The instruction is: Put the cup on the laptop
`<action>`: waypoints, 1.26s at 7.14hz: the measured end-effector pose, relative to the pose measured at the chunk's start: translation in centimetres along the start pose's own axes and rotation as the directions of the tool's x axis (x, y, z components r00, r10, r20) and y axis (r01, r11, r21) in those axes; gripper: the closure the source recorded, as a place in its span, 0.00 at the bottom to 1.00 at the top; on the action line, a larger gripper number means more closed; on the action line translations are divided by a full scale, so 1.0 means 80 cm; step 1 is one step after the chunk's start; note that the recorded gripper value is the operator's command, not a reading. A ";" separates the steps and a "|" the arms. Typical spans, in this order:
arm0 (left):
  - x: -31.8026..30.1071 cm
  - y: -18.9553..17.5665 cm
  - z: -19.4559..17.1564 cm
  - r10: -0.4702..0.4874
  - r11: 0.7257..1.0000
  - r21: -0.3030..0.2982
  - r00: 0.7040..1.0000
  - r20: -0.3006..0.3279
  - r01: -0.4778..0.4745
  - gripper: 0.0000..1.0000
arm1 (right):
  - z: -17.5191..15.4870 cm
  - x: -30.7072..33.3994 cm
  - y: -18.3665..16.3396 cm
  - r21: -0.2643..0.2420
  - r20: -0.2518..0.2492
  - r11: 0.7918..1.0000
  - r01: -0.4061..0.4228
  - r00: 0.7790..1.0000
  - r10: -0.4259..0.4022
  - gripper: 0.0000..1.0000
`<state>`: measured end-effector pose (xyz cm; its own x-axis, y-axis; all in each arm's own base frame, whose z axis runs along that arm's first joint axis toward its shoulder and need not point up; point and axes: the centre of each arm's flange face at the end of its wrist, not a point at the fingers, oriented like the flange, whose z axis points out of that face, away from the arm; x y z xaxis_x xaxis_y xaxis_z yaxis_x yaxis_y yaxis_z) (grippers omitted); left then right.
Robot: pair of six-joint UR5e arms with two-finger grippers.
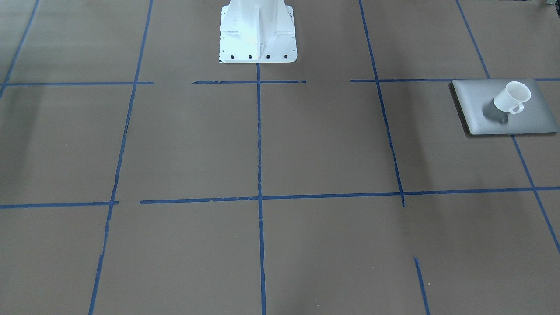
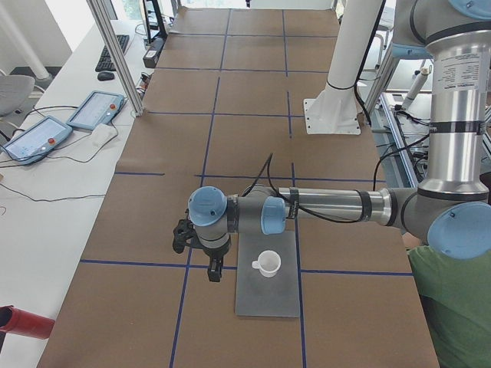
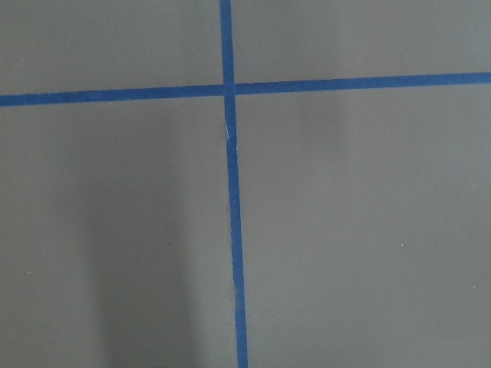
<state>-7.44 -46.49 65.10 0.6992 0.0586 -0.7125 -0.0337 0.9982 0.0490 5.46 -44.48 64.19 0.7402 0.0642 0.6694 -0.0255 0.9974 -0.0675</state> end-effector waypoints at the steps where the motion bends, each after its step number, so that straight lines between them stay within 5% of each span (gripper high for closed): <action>1: -0.001 0.001 -0.001 -0.006 1.000 0.000 1.000 -0.006 0.006 0.00 | 0.000 0.000 0.000 0.000 0.000 1.000 0.000 1.000 0.000 0.00; 9: 0.000 -0.003 -0.003 0.006 1.000 0.007 1.000 -0.004 -0.006 0.00 | 0.000 0.000 0.000 0.000 0.000 1.000 0.000 1.000 0.000 0.00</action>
<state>-7.59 -46.75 64.92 0.6962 0.0650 -0.7149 -0.0329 0.9977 0.0587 5.45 -44.48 64.19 0.7402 0.0641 0.6694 -0.0254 0.9974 -0.0674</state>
